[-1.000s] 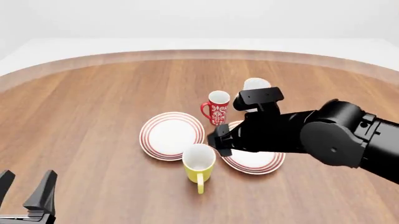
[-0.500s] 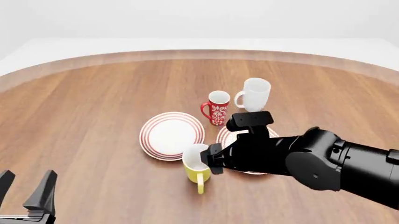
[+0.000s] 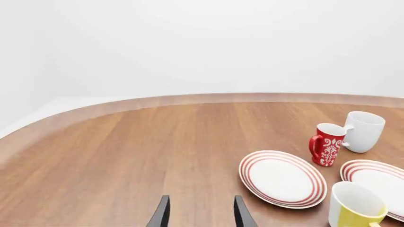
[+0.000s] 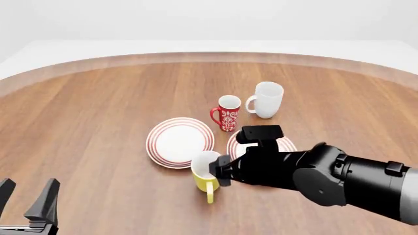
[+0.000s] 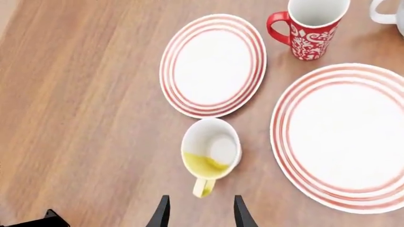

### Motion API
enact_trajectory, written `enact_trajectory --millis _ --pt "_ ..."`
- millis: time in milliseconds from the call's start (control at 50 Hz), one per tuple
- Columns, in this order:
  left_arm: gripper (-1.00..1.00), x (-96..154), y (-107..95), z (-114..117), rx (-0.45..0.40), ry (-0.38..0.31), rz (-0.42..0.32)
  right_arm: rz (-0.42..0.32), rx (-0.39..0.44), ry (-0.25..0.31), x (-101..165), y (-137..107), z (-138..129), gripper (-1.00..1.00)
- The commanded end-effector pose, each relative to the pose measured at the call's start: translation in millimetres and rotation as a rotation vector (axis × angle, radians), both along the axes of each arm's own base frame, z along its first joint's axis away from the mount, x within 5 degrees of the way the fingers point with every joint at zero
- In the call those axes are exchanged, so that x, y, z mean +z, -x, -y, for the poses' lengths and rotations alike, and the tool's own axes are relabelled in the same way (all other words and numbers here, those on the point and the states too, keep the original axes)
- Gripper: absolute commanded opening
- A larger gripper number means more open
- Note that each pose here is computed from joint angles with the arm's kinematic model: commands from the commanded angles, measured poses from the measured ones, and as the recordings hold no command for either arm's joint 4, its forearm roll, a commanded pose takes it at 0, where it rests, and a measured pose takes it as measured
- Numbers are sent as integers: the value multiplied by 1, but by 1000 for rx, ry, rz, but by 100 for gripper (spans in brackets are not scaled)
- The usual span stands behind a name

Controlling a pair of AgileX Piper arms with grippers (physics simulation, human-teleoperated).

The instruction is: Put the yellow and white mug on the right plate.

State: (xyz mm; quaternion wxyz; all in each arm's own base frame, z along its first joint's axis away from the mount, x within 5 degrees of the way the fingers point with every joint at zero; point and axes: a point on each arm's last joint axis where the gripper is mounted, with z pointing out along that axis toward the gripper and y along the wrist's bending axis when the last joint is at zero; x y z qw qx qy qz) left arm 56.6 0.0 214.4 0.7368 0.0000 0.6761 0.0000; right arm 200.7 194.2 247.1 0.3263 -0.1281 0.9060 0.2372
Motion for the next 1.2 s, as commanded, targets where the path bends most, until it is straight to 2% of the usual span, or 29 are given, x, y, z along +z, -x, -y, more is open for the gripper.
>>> enact_trajectory --millis 20,360,580,740,760,880,1060,1200 --pt "100 0 0 0 0 0 0 -19 -8 -16 -14 2 -4 100" --pt "100 0 0 0 0 0 0 -26 -4 -23 -27 4 -7 100" --pt "100 0 0 0 0 0 0 -10 -21 -21 -34 -4 -3 100" --pt "100 0 0 0 0 0 0 -30 -3 -71 -45 14 -9 100" --pt "100 0 0 0 0 0 0 -47 -16 -85 -59 16 -10 100" --pt "100 0 0 0 0 0 0 -40 -26 -84 -59 11 -9 100" --pt "100 0 0 0 0 0 0 -52 -31 -83 -73 10 -11 100" --pt "100 0 0 0 0 0 0 -48 -30 -83 -71 8 -13 100"
